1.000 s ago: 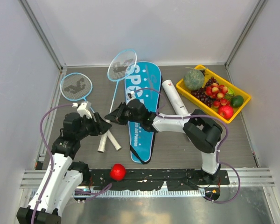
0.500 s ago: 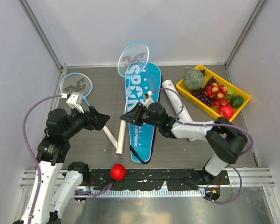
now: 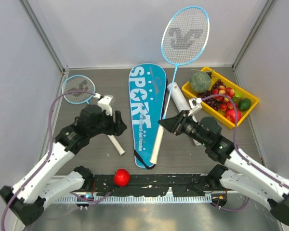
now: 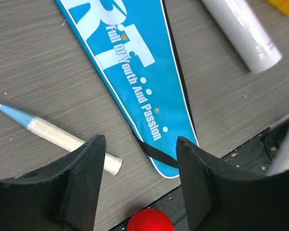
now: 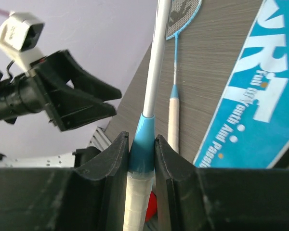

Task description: Pack up the badminton gear

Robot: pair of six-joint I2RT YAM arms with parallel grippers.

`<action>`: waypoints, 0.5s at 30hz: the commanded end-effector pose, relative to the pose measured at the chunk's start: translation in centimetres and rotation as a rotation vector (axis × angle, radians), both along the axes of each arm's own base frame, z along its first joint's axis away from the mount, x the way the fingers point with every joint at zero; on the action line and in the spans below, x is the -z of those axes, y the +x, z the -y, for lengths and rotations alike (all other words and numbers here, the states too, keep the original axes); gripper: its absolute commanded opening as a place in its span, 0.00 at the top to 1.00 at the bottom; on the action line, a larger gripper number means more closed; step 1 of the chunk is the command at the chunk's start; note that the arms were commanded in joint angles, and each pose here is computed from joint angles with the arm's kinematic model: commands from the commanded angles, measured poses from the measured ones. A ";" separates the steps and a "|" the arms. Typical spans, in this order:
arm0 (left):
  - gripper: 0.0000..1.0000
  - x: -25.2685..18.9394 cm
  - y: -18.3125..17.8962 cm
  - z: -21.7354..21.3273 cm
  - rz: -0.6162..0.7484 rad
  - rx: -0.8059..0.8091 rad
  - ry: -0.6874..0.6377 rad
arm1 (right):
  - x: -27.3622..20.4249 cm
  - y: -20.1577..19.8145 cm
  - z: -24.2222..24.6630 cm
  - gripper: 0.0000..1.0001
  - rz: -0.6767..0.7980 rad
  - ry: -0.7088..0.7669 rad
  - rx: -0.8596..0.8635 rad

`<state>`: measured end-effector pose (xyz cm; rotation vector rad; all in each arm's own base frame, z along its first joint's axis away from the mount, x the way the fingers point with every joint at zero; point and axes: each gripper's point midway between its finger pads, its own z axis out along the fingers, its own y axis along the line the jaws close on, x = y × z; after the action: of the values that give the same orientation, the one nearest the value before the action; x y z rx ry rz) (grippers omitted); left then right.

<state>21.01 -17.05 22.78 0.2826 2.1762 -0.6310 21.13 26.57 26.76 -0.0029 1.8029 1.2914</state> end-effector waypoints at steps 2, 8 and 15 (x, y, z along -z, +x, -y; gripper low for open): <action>0.39 1.5 2.5 4.1 0.014 -0.101 0.097 | 1.7 -2.4 5.1 0.95 0.075 -0.145 0.086; 0.42 6.1 2.4 12.1 -0.023 -0.041 0.231 | 0.4 -4.6 9.1 0.95 0.124 -0.140 0.165; 0.44 10.7 3.2 18.7 -0.064 0.033 0.418 | -0.7 -6.1 12.4 0.95 0.160 -0.135 0.239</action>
<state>22.93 -33.62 12.05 0.5400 2.3976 -0.2562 15.32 16.39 25.15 0.0099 1.7700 1.0324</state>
